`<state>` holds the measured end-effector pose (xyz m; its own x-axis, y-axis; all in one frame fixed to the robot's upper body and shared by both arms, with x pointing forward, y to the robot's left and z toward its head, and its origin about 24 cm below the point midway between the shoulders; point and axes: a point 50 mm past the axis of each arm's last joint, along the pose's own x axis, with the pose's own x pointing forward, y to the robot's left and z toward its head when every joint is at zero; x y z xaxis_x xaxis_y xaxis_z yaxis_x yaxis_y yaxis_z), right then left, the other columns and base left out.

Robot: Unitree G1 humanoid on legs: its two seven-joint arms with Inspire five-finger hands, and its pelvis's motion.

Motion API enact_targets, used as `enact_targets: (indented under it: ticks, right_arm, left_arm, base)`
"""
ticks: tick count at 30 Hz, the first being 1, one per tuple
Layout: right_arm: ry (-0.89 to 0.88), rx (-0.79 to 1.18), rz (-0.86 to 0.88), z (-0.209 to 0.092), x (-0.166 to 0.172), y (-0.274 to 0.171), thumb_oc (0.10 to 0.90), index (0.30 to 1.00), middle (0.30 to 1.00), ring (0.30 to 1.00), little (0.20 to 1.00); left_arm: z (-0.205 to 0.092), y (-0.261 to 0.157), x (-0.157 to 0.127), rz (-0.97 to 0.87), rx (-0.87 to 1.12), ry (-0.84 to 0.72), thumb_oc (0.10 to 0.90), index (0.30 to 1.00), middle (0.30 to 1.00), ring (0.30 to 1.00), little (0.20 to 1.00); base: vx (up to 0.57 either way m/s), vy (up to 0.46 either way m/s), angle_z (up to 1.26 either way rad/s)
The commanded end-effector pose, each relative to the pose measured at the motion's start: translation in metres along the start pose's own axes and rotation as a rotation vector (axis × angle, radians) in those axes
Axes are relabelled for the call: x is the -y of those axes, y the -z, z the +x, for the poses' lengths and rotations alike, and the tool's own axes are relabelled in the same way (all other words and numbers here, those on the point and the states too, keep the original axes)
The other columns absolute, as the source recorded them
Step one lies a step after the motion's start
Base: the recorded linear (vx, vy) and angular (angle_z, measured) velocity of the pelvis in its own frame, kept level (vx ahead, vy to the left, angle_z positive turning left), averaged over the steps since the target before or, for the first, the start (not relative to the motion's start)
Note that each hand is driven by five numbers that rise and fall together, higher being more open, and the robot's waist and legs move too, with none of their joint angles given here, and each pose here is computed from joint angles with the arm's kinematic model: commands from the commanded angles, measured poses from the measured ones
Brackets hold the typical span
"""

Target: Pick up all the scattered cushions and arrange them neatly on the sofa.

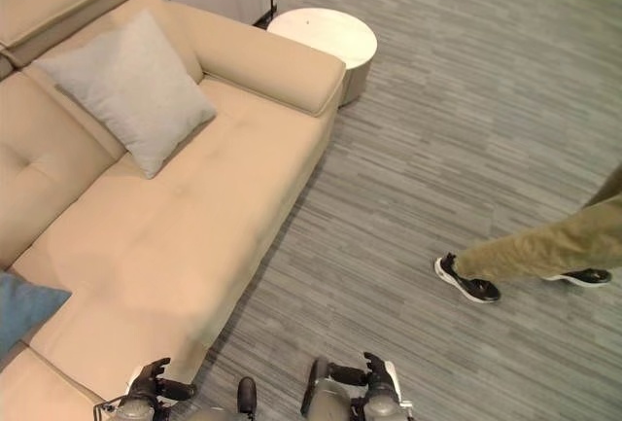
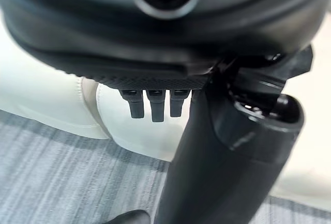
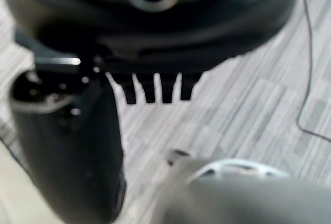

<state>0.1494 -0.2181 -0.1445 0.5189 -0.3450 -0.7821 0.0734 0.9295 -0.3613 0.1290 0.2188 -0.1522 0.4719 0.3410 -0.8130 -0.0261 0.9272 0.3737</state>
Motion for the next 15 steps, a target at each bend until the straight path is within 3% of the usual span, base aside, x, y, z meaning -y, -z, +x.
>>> enact_targets:
  ticks: [1, 6, 15]
  right_arm:
    - [0.051, -0.019, -0.052, 0.000, 0.017, 0.012, 0.800, 0.900, 0.900, 0.900, 0.900]
    - [0.050, -0.009, -0.036, 0.001, 0.018, 0.010, 0.800, 0.900, 0.900, 0.900, 0.900]
    - [0.075, 0.018, -0.027, 0.004, 0.028, 0.000, 0.800, 0.900, 0.900, 0.900, 0.900]
  left_arm:
    - [-0.001, -0.007, 0.005, -0.005, 0.044, -0.016, 0.800, 0.900, 0.900, 0.900, 0.900]
    - [-0.005, 0.004, 0.017, -0.018, 0.008, 0.021, 0.800, 0.900, 0.900, 0.900, 0.900]
    - [-0.003, -0.020, 0.023, 0.001, 0.087, 0.061, 0.800, 0.900, 0.900, 0.900, 0.900]
  base:
    - [0.26, -0.216, 0.27]
    - [0.28, -0.263, 0.23]
    - [0.17, -0.211, 0.12]
